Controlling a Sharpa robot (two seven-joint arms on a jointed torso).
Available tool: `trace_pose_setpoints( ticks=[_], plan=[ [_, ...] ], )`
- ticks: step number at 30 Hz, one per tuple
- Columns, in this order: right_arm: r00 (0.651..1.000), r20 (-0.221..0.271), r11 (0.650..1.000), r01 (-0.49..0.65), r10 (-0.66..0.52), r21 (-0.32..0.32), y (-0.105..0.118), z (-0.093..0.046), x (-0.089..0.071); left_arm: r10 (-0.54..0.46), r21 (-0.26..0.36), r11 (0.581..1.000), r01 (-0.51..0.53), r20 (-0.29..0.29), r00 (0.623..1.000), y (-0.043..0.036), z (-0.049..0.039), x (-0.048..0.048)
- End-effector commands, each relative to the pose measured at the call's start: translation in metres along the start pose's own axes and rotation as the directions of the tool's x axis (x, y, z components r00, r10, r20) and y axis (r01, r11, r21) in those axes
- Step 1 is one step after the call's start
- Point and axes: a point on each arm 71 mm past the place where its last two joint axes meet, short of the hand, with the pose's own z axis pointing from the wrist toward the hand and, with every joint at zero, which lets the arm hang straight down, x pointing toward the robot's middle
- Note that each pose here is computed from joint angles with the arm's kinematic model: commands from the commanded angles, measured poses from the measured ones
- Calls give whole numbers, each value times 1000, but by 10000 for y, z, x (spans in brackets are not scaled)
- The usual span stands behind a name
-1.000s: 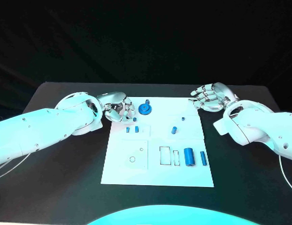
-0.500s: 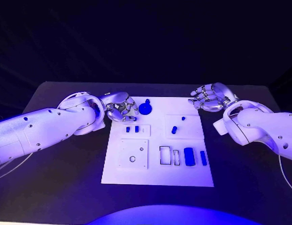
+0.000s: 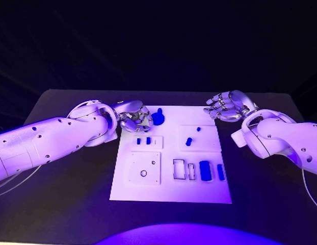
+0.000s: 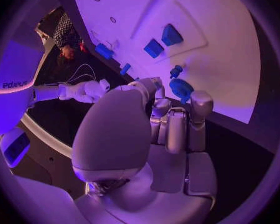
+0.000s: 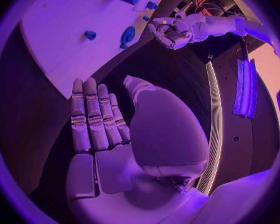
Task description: Assemble the parts on the task board
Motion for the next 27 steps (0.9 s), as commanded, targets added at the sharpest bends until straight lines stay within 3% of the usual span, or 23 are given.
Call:
trace_pose_setpoints(
  ticks=[1, 27],
  plan=[
    [1000, -6, 1000, 7, -7, -14, 11, -1, 8, -1, 1, 1000, 1, -26, 1000, -10, 11, 21],
    [1000, -3, 1000, 6, -6, -16, 15, -3, 8, 5, -39, 999, -7, -51, 999, 60, 14, 31]
  ],
)
